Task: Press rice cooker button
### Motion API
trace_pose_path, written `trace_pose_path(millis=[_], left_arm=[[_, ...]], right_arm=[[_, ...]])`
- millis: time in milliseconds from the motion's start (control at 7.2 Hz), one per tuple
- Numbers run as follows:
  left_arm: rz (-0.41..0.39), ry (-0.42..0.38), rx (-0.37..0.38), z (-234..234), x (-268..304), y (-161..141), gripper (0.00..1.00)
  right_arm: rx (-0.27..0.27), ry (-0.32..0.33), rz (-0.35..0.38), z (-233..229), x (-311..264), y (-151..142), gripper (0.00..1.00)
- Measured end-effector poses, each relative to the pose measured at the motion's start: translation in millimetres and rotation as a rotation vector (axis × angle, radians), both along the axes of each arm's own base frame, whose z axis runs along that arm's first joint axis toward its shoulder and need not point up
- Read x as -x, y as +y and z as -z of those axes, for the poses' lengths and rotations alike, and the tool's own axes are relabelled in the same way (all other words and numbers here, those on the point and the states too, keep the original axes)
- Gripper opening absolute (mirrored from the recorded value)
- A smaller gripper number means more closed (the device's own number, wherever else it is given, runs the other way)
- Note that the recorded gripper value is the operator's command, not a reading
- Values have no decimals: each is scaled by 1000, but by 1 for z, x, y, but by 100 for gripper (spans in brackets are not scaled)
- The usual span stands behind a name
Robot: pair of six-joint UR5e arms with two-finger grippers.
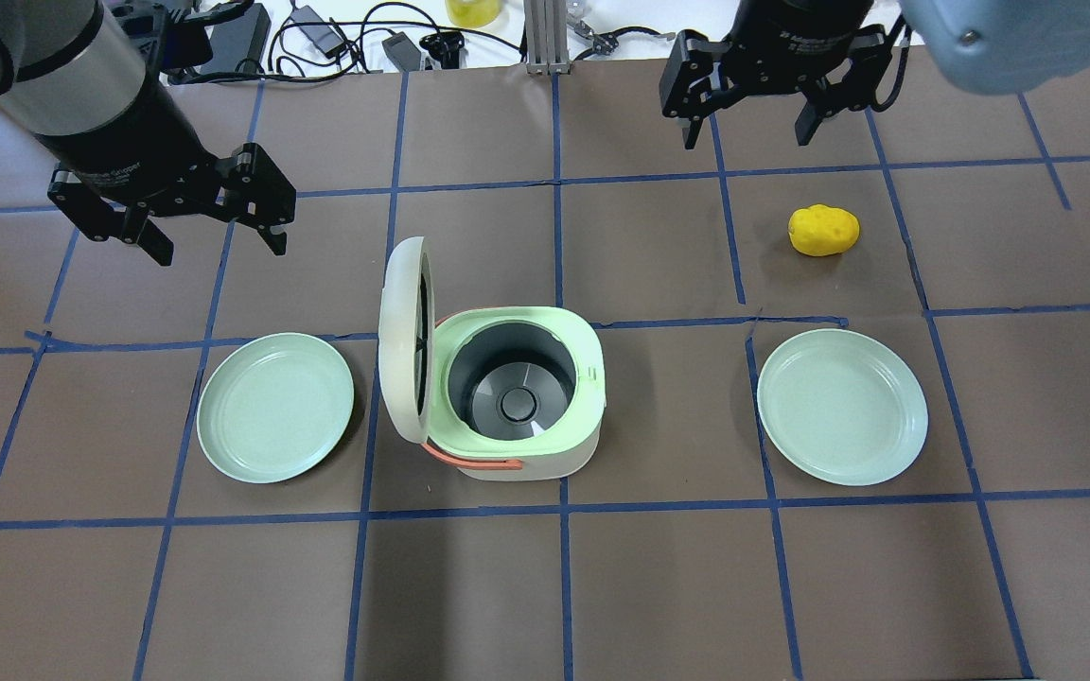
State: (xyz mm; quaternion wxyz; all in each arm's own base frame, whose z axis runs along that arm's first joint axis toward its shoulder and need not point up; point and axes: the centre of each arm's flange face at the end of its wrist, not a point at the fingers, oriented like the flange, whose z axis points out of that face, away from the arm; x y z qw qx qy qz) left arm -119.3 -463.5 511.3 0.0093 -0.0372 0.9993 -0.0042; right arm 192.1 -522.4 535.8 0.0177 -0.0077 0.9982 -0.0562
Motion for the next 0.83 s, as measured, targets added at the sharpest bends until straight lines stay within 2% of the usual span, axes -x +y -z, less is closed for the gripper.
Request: trace_pose_path(millis=[278, 833], left_arm=[[0, 0, 0, 0, 0, 0, 100], [0, 0, 0, 0, 0, 0, 100]], right_arm=[[11, 10, -4, -11, 28, -1, 100], [-3, 34, -1, -13, 38, 3, 100]])
